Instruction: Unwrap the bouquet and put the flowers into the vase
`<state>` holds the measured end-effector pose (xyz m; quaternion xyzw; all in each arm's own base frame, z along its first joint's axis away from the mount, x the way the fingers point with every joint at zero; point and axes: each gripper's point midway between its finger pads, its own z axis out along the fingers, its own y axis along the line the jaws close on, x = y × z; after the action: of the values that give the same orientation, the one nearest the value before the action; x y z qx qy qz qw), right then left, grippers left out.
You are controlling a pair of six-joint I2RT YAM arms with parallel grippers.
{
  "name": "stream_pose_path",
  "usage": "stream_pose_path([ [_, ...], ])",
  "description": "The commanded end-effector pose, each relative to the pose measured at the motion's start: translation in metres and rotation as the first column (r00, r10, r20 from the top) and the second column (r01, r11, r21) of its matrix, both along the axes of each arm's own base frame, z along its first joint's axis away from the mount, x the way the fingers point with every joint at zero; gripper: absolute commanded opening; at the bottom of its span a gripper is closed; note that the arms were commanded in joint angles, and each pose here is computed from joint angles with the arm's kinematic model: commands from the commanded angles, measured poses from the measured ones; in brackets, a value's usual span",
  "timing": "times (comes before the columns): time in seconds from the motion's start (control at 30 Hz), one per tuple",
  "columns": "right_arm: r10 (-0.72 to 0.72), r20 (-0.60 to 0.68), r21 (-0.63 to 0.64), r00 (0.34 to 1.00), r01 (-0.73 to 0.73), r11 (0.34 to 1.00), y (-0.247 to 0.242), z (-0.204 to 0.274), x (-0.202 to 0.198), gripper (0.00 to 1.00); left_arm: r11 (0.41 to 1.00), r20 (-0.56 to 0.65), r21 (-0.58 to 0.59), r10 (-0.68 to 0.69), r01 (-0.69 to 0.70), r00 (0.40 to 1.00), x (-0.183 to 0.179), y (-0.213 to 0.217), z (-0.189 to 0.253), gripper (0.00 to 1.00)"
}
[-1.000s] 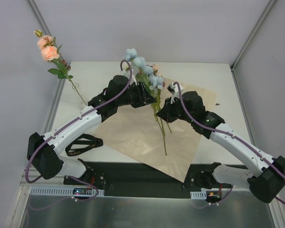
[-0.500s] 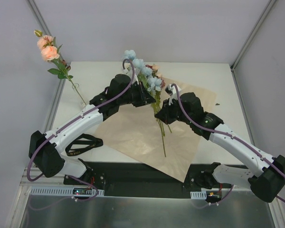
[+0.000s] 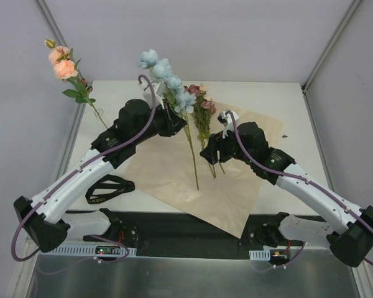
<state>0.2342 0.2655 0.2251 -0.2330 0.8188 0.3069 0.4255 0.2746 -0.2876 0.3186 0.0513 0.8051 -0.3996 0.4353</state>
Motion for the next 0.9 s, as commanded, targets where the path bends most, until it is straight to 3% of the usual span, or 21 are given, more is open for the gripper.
stream_pose_path([
  [0.0, -0.028, 0.078, 0.002, 0.997, 0.028, 1.000, -0.008, 0.023, 0.006, 0.64, 0.975, 0.266, 0.111, 0.159, -0.194, 0.951, 0.008, 0.058, 0.048, 0.00],
  [0.17, -0.023, 0.068, -0.014, 0.997, 0.024, 1.000, -0.008, 0.017, 0.006, 0.64, 0.827, 0.482, 0.210, 0.376, -0.521, 0.791, 0.023, 0.144, 0.092, 0.00],
  [0.3, -0.019, 0.059, -0.020, 0.998, 0.020, 1.000, -0.007, 0.013, 0.005, 0.65, 0.715, 0.549, 0.167, 0.505, -0.679, 0.666, 0.038, 0.204, 0.132, 0.00],
  [0.33, -0.019, 0.058, -0.019, 0.998, 0.020, 1.000, -0.007, 0.013, 0.006, 0.64, 0.663, 0.547, 0.151, 0.562, -0.733, 0.621, 0.044, 0.229, 0.137, 0.00],
  [0.6, -0.018, 0.062, -0.026, 0.998, 0.020, 0.999, -0.009, 0.015, 0.005, 0.65, 0.487, 0.661, -0.009, 0.658, -0.874, 0.360, 0.054, 0.294, 0.208, 0.00],
  [0.73, -0.025, 0.062, -0.035, 0.998, 0.027, 0.999, -0.012, 0.015, 0.005, 0.65, 0.423, 0.702, -0.047, 0.659, -0.905, 0.271, 0.055, 0.311, 0.224, 0.00],
  [0.87, -0.031, 0.059, -0.038, 0.998, 0.033, 0.999, -0.013, 0.015, 0.006, 0.65, 0.385, 0.727, -0.053, 0.647, -0.921, 0.229, 0.056, 0.320, 0.233, 0.00],
])
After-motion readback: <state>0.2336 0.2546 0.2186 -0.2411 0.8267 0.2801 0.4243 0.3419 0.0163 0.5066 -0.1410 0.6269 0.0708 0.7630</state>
